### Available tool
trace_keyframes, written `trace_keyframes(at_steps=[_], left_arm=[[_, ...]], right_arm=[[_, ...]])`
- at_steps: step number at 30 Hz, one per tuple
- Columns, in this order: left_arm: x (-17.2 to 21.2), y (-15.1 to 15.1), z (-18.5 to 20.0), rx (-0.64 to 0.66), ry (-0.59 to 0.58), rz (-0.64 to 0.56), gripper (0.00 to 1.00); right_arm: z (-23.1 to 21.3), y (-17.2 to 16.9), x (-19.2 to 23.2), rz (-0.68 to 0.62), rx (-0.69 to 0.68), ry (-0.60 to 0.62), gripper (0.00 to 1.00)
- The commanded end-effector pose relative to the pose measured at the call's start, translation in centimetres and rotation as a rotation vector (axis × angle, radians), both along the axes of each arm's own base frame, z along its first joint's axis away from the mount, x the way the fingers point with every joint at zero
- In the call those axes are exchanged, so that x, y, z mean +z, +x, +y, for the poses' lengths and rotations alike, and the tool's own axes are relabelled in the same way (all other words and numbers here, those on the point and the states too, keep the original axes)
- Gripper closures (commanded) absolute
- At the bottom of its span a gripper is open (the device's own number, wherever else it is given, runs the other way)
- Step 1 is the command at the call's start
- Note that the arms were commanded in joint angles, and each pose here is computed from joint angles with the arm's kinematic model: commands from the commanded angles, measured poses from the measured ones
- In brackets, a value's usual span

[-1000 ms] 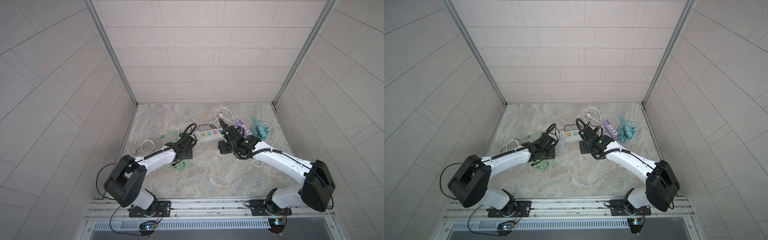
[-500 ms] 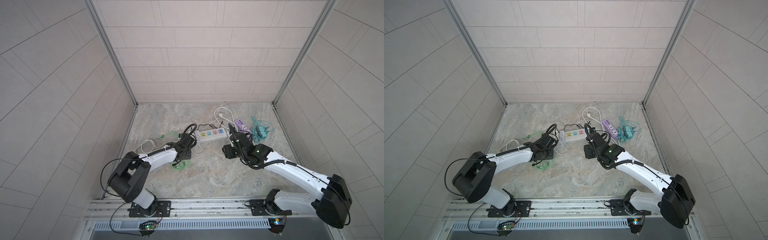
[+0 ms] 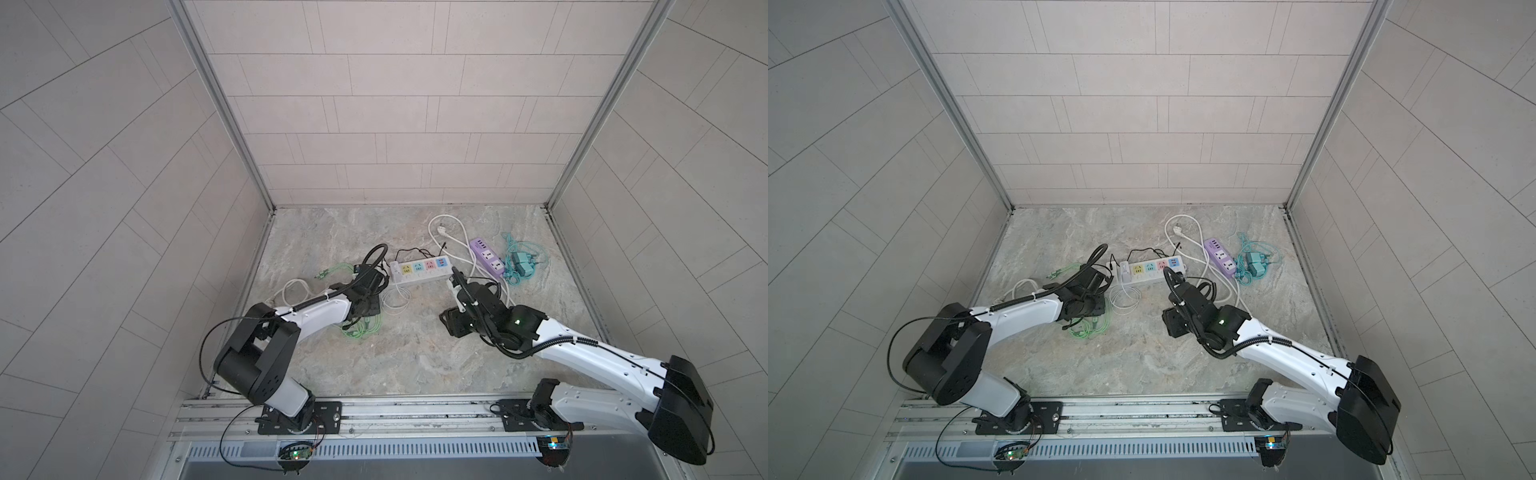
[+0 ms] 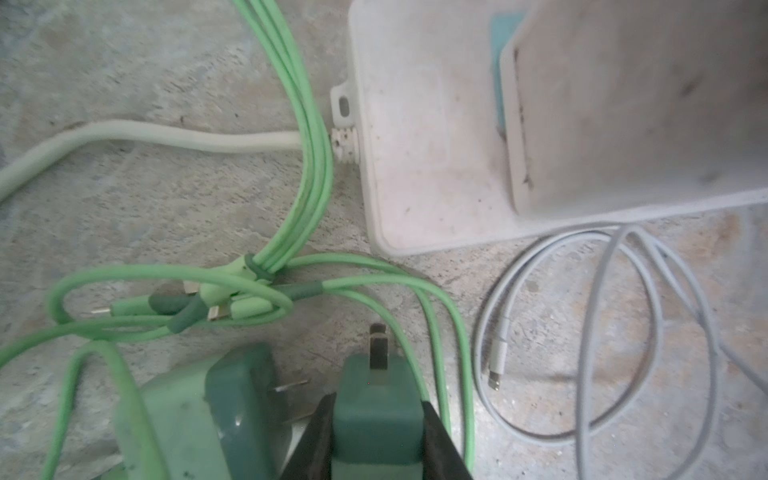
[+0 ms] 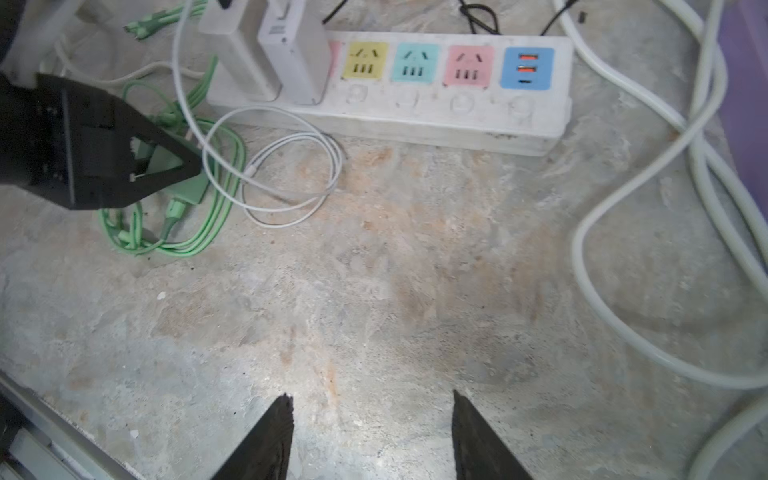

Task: Insert the plug
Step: 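Grasp the green charger with the left gripper while right gripper swings toward it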

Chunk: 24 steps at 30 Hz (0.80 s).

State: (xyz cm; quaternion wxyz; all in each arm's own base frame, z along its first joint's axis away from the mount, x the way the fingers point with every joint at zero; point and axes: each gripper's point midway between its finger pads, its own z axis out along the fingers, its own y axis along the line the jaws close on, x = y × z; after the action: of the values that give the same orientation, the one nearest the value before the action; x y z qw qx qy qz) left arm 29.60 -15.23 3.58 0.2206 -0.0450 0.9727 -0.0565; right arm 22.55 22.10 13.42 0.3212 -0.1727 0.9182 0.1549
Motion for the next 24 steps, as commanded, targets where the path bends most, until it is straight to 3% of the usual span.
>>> trace_keyframes(at_steps=[1,9,16,24], left_arm=[[2.5,-1.1,-1.4,-0.054,-0.121,-0.016,0.88],[10.0,-4.1,-4.0,-0.130,-0.439,-0.123,0.88],[11.2,-4.8,-5.3,0.008,-0.776,-0.214,0.86],[13.5,-5.0,-5.9,0.123,-1.008,-0.297,0.86]], right_arm=[[2.5,-0.6,0.6,-0.067,0.099,0.023,0.40],[4.2,-1.7,1.7,-0.146,0.135,0.052,0.42],[5.7,-2.1,3.9,-0.188,0.057,0.379,0.40],[6.6,-1.7,3.7,-0.212,0.014,0.385,0.38]])
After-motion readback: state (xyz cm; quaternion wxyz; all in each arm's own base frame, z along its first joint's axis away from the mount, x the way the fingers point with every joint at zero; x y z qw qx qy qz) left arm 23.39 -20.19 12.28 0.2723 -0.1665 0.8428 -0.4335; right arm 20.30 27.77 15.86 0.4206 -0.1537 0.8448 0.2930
